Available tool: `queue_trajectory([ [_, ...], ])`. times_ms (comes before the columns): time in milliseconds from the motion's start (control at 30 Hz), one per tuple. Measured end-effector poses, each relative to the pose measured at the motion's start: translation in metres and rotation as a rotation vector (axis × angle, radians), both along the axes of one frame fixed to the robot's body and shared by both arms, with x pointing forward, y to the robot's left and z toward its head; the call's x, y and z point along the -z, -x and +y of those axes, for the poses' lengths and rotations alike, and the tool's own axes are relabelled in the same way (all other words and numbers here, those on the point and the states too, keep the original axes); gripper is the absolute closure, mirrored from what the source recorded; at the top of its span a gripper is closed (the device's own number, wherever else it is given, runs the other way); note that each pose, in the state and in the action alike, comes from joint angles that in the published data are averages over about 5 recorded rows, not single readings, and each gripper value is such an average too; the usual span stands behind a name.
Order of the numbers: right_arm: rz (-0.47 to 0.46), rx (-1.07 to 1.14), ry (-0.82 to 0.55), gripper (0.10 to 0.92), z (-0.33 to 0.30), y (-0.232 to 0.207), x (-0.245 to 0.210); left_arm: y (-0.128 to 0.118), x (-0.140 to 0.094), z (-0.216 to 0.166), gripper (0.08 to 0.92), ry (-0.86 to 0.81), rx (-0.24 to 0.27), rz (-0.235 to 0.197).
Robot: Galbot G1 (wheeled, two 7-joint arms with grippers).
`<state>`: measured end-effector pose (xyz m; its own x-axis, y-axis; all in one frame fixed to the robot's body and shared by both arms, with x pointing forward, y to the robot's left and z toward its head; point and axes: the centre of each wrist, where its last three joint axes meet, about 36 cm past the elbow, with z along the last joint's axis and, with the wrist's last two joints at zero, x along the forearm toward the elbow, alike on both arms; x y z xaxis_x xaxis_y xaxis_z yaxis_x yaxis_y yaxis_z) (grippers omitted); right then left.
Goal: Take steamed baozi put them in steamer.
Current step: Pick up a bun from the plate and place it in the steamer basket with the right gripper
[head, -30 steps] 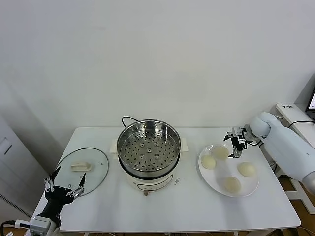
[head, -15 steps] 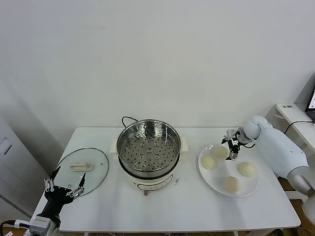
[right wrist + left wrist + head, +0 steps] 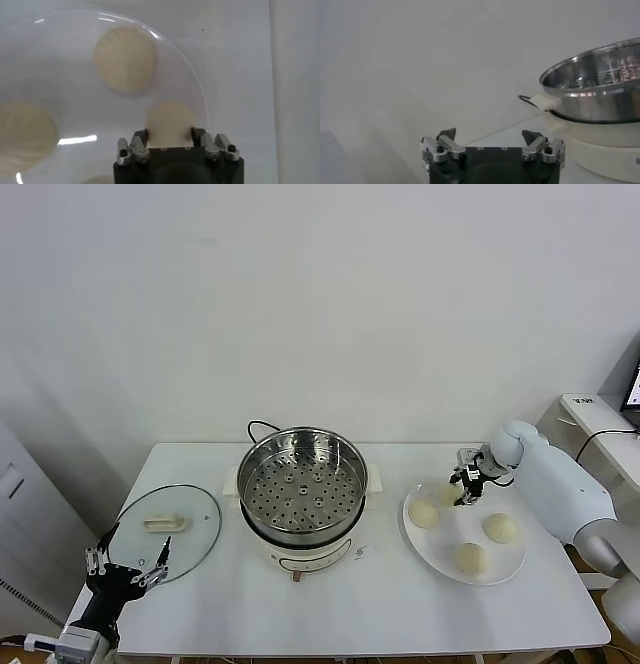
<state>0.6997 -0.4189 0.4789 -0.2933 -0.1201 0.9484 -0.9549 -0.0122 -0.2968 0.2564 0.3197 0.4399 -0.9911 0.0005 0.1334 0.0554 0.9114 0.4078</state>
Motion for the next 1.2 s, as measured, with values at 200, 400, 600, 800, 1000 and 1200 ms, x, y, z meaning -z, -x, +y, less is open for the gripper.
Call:
queue_trajectory([
  [200, -0.034, -0.081, -0.016, 0.579, 0.017, -0.009, -0.053, 0.000, -0.002, 0.002, 0.177, -0.001, -0.004, -0.010],
  [400, -0.085, -0.266, -0.014, 0.577, 0.067, -0.021, -0.137, 0.001, -0.006, 0.002, 0.177, 0.002, -0.006, -0.023],
  [600, -0.140, -0.518, 0.027, 0.580, 0.139, -0.018, -0.209, 0.001, -0.010, 0.000, 0.177, 0.007, -0.002, -0.037],
  [800, -0.158, -0.786, 0.074, 0.583, 0.221, -0.002, -0.233, 0.003, -0.014, 0.001, 0.177, 0.007, 0.000, -0.048],
  [1000, -0.174, -1.023, 0.143, 0.588, 0.289, 0.011, -0.224, 0.007, -0.018, 0.002, 0.177, 0.005, -0.001, -0.057],
  [1200, -0.193, -1.216, 0.211, 0.587, 0.337, 0.015, -0.204, 0.009, -0.018, 0.002, 0.177, 0.007, -0.002, -0.057],
])
